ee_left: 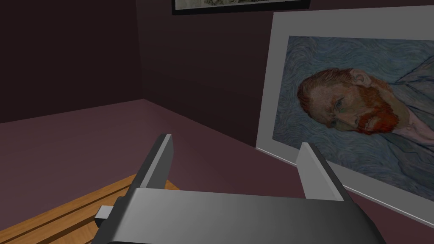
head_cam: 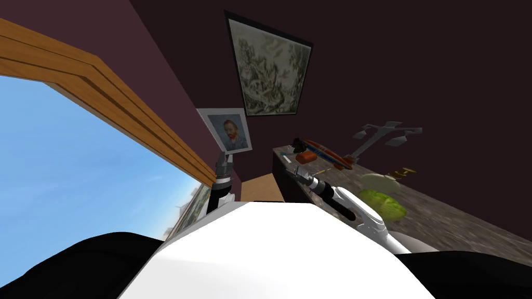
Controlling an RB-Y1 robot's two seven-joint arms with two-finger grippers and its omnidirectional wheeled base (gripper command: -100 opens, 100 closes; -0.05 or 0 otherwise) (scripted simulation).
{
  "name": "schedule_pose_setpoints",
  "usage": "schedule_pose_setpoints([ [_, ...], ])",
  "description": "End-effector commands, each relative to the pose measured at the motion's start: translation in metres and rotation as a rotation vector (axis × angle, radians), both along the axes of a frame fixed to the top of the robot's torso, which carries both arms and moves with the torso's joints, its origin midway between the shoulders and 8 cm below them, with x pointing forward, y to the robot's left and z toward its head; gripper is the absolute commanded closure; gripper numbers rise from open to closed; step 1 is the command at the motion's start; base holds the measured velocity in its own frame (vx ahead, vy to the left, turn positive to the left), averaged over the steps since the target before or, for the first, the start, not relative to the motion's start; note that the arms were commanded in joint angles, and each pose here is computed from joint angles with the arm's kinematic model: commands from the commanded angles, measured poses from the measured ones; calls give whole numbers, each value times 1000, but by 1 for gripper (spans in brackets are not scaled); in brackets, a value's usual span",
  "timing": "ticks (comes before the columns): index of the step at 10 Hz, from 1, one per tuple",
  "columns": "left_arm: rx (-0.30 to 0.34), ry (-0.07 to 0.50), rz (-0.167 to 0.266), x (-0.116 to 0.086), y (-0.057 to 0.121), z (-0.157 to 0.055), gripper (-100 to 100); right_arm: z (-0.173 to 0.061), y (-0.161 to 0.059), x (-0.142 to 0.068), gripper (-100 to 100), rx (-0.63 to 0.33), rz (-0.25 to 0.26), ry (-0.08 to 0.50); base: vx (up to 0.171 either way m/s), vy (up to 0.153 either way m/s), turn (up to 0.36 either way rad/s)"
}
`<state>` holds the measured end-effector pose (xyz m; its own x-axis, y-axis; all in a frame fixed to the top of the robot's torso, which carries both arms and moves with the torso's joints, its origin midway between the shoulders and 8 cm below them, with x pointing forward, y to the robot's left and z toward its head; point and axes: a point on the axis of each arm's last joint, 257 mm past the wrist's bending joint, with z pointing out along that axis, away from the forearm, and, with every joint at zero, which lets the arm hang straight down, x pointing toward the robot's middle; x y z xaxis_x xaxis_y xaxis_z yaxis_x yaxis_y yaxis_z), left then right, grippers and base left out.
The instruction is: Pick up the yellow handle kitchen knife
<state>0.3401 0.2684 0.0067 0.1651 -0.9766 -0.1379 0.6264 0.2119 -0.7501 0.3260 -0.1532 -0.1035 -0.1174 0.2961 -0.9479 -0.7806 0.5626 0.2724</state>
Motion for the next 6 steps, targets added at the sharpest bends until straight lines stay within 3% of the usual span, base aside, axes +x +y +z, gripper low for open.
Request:
schedule_pose_setpoints([
  [1,0,0,0,0,0,0,0,-15,-2,-3,-100,-73,24,8,6,-14,72],
  [6,0,0,0,0,0,0,0,-80,-12,-18,-100,-339,112,57,10,-16,112],
])
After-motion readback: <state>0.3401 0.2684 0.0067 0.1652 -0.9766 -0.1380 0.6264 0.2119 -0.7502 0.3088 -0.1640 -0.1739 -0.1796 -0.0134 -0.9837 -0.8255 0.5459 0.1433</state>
